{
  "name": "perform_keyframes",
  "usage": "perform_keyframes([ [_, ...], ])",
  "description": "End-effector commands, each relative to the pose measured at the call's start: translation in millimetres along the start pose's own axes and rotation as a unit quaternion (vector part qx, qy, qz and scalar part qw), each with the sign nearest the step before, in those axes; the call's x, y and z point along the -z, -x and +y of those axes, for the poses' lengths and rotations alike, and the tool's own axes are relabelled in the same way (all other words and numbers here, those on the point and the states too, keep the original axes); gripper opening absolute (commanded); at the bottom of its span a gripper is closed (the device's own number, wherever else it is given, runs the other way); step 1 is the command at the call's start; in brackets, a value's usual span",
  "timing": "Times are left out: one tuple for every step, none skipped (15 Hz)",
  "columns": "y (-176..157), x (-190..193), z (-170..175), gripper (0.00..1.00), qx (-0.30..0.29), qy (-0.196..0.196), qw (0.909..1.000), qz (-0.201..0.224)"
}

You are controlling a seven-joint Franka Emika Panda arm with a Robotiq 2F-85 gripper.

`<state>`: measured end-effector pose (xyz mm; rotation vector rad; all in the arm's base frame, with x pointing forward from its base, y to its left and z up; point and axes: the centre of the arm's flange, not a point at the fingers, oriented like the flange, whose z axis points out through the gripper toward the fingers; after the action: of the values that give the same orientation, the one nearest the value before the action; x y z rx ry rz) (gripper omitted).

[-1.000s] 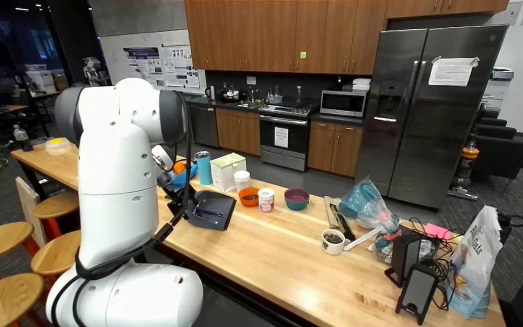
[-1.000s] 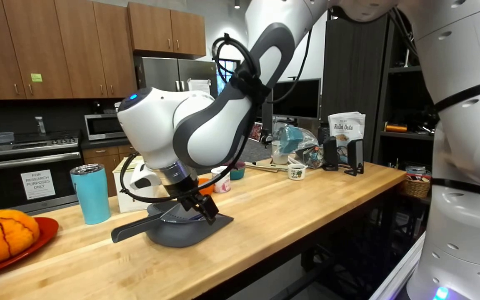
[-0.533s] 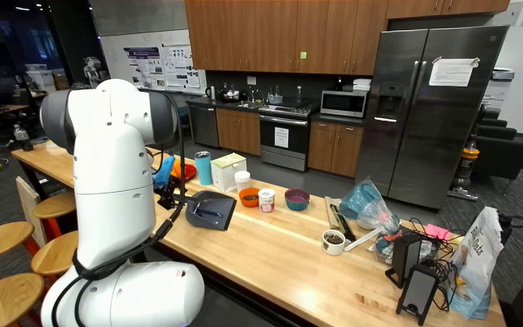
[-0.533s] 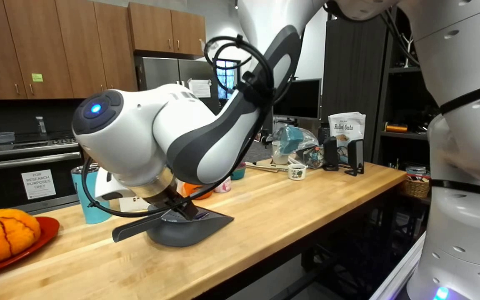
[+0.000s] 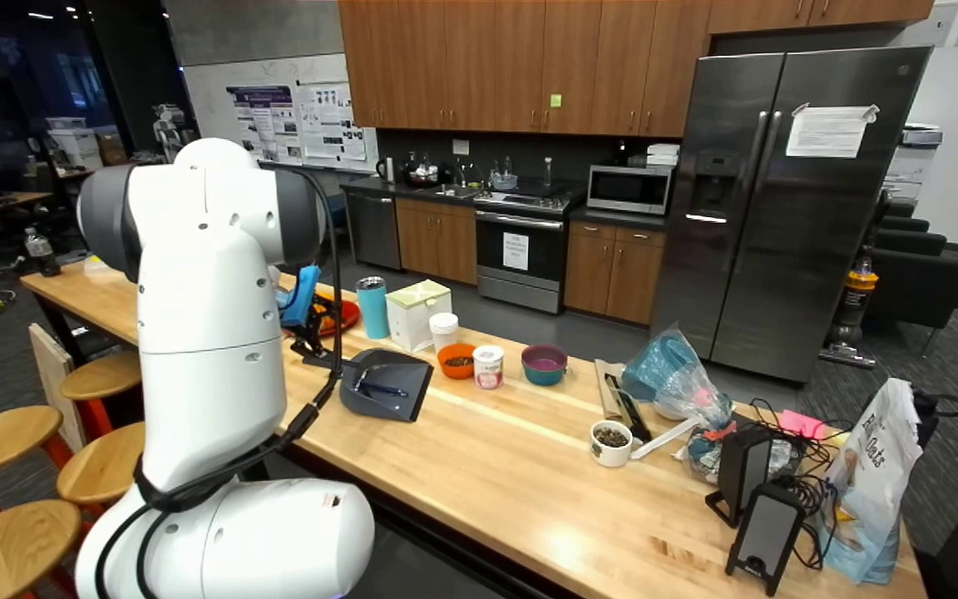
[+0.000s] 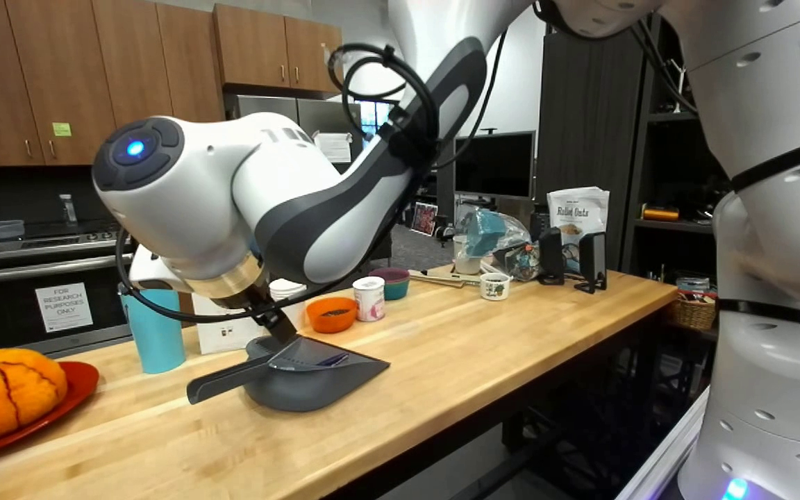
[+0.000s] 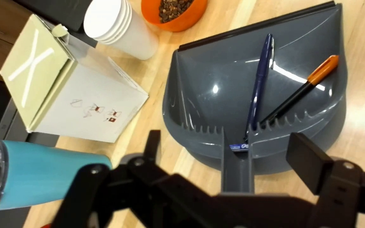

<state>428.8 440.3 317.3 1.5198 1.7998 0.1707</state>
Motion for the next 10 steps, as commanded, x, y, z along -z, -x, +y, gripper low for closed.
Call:
perform_keyframes([
  [1.5, -7.3, 24.5, 1.00, -0.058, 0.022, 0.9958, 0.068],
  [2.3, -8.2, 30.3, 1.00, -0.067, 0.030, 0.9926, 0.096],
  [4.3, -11.4, 35.6, 1.00, -0.073, 0.040, 0.9886, 0.126],
  [5.7, -14.1, 39.7, 1.00, -0.080, 0.048, 0.9836, 0.154],
  [7.4, -17.2, 42.7, 1.00, -0.082, 0.056, 0.9780, 0.184],
  [8.9, -20.4, 44.8, 1.00, -0.082, 0.060, 0.9715, 0.214],
  [10.3, -22.1, 46.3, 1.00, -0.079, 0.063, 0.9657, 0.239],
  [12.4, -24.0, 46.9, 1.00, -0.078, 0.061, 0.9594, 0.264],
  [13.5, -25.5, 47.4, 1.00, -0.078, 0.054, 0.9544, 0.283],
  [13.8, -26.7, 47.5, 1.00, -0.074, 0.044, 0.9493, 0.302],
])
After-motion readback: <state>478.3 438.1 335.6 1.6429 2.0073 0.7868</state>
